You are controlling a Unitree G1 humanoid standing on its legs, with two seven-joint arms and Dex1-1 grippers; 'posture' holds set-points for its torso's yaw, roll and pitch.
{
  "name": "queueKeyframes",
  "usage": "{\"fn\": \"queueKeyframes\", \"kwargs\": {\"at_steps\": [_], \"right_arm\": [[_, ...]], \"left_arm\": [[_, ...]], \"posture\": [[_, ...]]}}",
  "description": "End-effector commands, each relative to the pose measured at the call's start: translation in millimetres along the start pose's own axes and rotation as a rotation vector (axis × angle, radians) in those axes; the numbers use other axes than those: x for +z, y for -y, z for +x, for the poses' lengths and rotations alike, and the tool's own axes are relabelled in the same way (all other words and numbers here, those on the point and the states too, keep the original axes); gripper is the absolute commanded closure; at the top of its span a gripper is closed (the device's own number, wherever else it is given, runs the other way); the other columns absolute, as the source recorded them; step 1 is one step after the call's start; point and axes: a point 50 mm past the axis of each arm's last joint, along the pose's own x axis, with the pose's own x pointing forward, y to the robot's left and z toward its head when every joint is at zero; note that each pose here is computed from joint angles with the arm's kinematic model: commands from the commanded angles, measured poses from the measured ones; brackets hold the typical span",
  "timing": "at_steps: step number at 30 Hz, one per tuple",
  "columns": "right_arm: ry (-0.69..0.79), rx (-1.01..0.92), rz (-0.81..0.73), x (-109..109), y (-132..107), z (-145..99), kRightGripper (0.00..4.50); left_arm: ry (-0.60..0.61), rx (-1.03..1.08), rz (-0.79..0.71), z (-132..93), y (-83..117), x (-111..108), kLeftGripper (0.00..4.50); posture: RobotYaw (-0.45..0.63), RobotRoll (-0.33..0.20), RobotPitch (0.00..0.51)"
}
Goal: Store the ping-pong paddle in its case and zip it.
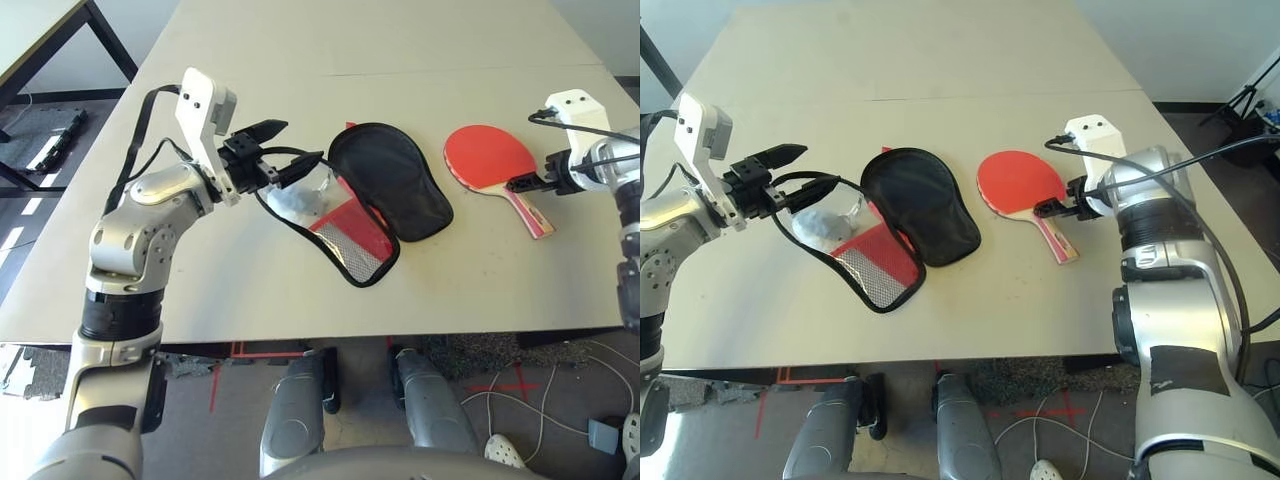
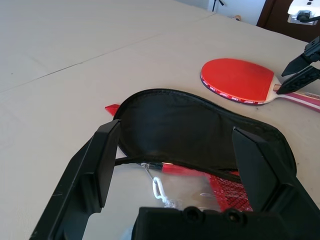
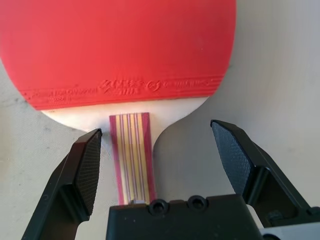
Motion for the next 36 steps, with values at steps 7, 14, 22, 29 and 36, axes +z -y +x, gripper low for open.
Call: {"fn": "queueKeyframes", "kwargs": {"at_steps": [7,14,22,29,36], "right_arm": [[-0.055,0.046,0.020,-21,-21,-1,0.01],[-0.058,0.044,0.013,-28,-24,3,0.01],[-0.008,0.033,-0.017,-24,-24,2,2.12],[0.140,0.052,-0.052,-7,-32,-8,3.41],[0.345,0.075,-0.050,9,-55,-25,3.41]], "left_arm": [[-0.012,-0.021,0.018,4,4,-3,0.00],[-0.011,-0.035,0.020,8,5,-3,0.00],[-0.014,-0.044,0.022,8,8,-3,0.00],[-0.016,-0.043,0.022,8,8,-3,0.00],[-0.024,-0.037,0.024,8,9,-4,0.00]], "posture": [[0.09,0.000,0.228],[0.08,0.000,0.224],[0.08,0.000,0.224],[0.09,0.000,0.220],[0.10,0.000,0.220]]}}
